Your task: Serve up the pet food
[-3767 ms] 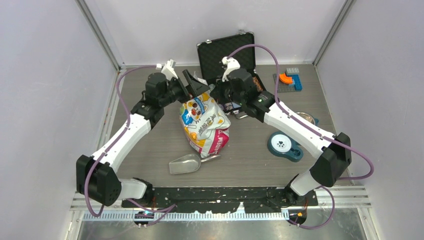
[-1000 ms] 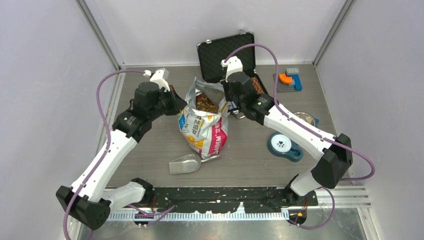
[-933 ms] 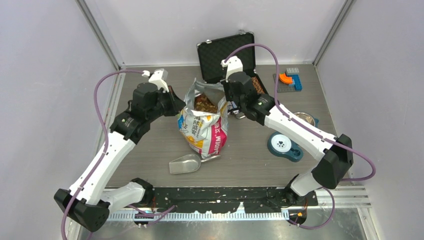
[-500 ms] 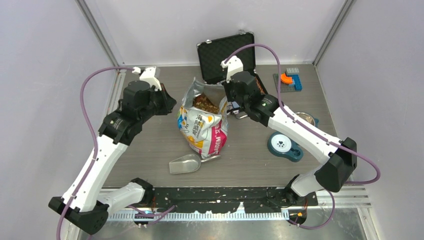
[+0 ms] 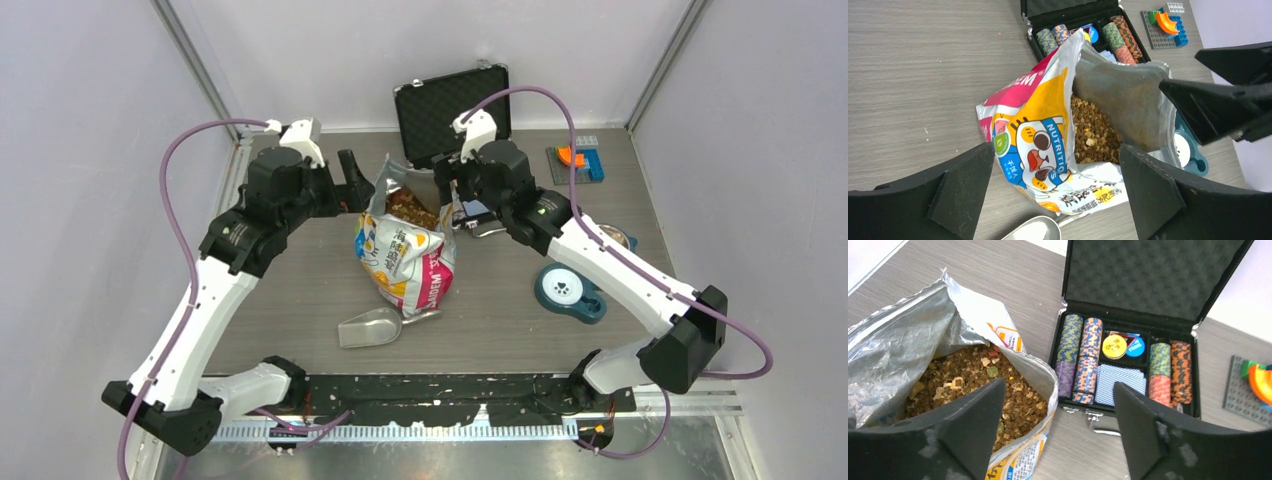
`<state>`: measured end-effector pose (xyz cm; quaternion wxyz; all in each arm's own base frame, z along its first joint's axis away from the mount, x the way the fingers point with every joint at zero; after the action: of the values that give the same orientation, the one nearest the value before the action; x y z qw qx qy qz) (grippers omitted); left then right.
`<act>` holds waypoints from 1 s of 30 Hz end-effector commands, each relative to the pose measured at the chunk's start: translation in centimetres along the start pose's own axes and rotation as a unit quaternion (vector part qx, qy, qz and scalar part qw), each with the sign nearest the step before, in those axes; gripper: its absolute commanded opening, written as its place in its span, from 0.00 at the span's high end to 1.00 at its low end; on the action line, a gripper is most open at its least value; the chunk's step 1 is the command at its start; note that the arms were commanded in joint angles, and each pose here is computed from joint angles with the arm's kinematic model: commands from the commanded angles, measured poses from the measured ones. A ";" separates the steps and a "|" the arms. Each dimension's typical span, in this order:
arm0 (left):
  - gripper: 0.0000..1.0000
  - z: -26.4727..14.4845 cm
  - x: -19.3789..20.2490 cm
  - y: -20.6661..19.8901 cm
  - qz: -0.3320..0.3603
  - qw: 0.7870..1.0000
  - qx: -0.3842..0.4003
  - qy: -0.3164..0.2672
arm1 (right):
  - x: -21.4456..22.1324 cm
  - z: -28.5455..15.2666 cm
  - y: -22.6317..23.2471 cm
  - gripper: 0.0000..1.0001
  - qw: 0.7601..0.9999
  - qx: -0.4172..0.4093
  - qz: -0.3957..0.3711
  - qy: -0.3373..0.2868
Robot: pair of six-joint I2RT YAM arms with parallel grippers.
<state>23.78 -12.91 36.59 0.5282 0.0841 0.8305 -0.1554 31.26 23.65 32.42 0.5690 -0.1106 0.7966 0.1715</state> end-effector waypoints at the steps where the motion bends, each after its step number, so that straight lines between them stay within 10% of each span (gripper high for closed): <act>1: 0.01 0.9 -2.9 -0.5 0.012 0.999 0.007 -0.030 | -4.0 -2.3 0.8 0.06 0.996 -0.029 0.064 -0.061; 18: 0.06 11.1 -2.5 -0.4 0.139 0.987 0.005 0.079 | 1.6 -0.7 0.9 0.00 0.992 0.002 0.074 0.103; 27: 0.88 13.1 -3.2 1.7 0.171 0.976 -0.088 0.102 | 3.9 -1.9 -0.8 0.35 0.988 0.032 0.019 0.151; 30: 1.00 12.0 -5.1 3.5 0.176 0.966 -0.174 0.071 | 3.5 -2.1 -1.5 0.72 0.988 0.055 0.000 0.146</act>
<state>36.55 -17.29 31.93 0.4383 0.2101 0.8737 -0.0208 29.13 23.49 27.77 0.4282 -0.0993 0.8854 0.1509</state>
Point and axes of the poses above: each gripper's point midway between its finger pads, its own z axis out along the fingers, its own y axis along the line the jaws close on, x = y × z, the point moved 6 cm from there along -z, back along the fingers, and after that the axes turned 12 degrees about z, right-handed, at the moved point
